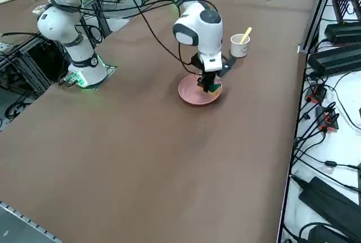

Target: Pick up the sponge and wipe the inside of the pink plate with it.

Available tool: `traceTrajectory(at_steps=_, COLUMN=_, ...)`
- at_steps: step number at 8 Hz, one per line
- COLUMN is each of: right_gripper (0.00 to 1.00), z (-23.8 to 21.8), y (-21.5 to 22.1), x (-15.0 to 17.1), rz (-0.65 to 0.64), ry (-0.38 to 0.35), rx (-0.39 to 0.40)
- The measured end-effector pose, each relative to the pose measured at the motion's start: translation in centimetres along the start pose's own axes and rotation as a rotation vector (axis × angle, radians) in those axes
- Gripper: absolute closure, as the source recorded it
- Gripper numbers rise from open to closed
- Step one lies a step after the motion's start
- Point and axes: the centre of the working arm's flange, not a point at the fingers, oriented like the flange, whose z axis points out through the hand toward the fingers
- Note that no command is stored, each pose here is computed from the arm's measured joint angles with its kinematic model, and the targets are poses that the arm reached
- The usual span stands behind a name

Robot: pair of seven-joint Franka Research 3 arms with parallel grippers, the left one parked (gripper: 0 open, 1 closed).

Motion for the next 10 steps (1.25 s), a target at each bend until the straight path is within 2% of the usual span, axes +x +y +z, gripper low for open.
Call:
traceTrajectory(at_steps=2, right_gripper=0.62, z=0.4, y=-1.0, x=-0.7, rz=0.016, ry=-0.009, rx=-0.005)
traceTrajectory(at_steps=5, right_gripper=0.62, z=2.3, y=0.0, x=-2.9, rz=0.02, ry=-0.061, rx=-0.021)
traceTrajectory(at_steps=8, right_gripper=0.62, z=2.4, y=3.1, x=-5.0, rz=-0.02, ry=-0.097, rx=-0.034)
traceTrajectory(at_steps=10, right_gripper=0.62, z=2.0, y=6.1, x=-4.6, rz=-0.067, ry=-0.097, rx=-0.044)
